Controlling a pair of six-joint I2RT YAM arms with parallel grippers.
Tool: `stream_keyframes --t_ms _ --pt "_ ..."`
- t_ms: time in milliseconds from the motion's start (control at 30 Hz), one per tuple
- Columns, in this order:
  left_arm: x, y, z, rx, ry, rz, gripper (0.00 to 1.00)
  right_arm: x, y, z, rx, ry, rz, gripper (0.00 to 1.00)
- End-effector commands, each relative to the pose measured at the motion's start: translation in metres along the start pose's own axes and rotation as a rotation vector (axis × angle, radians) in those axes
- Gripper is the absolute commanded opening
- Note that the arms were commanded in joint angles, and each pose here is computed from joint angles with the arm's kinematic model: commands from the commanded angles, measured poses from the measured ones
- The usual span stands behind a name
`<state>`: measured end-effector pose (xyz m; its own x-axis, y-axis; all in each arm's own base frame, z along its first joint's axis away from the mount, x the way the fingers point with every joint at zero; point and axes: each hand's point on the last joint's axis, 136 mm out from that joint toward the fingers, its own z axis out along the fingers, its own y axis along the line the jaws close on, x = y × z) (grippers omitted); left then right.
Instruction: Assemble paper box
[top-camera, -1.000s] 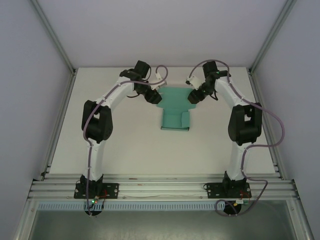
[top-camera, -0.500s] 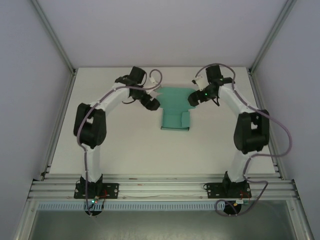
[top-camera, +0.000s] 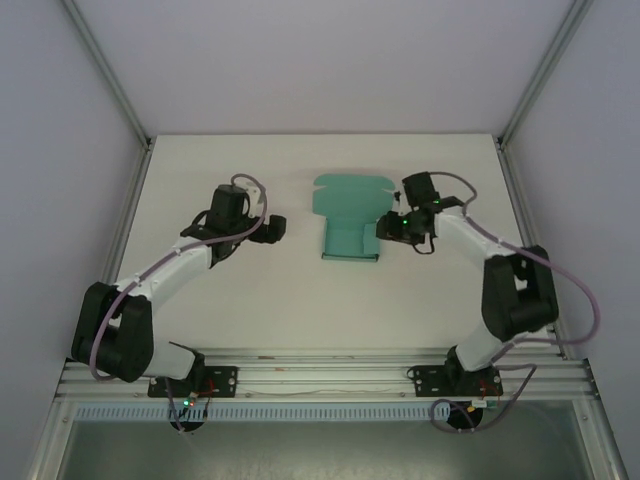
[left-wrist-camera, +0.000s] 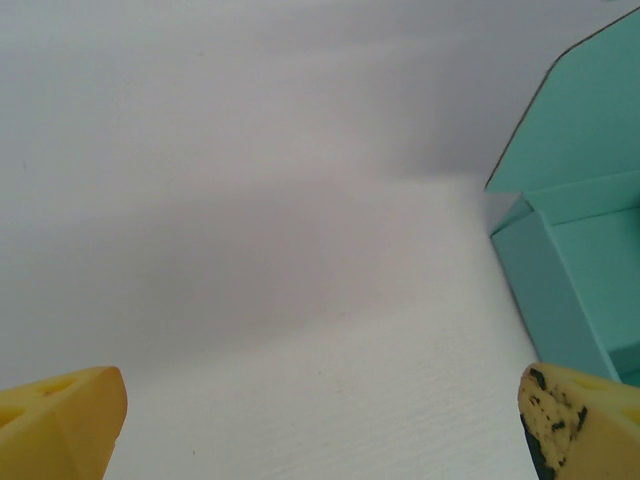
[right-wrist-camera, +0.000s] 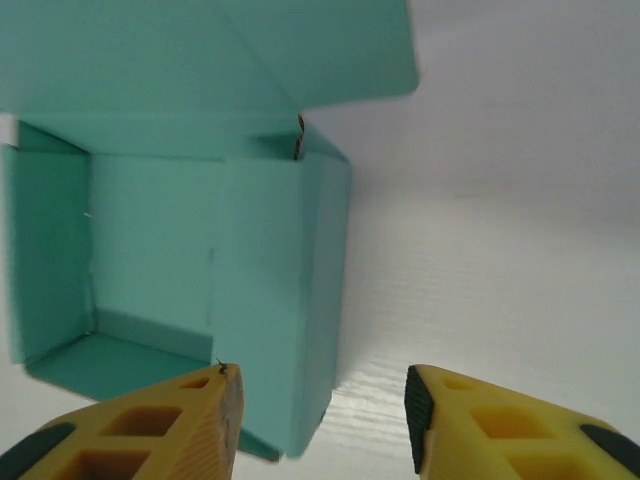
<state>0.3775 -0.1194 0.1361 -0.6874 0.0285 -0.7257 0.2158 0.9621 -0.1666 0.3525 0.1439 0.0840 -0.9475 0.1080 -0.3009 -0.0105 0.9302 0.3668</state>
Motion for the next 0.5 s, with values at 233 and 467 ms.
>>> stream_keyframes --t_ms 233,467 --pt "-0.011 -0.003 -0.004 0.011 -0.063 -0.061 1.0 -0.014 0.015 0.032 -0.048 0.021 0.058 0.35" --pt "-0.005 -0.004 0.0 0.017 -0.046 -0.069 1.0 0.006 0.007 0.055 0.041 0.091 0.051 0.28"
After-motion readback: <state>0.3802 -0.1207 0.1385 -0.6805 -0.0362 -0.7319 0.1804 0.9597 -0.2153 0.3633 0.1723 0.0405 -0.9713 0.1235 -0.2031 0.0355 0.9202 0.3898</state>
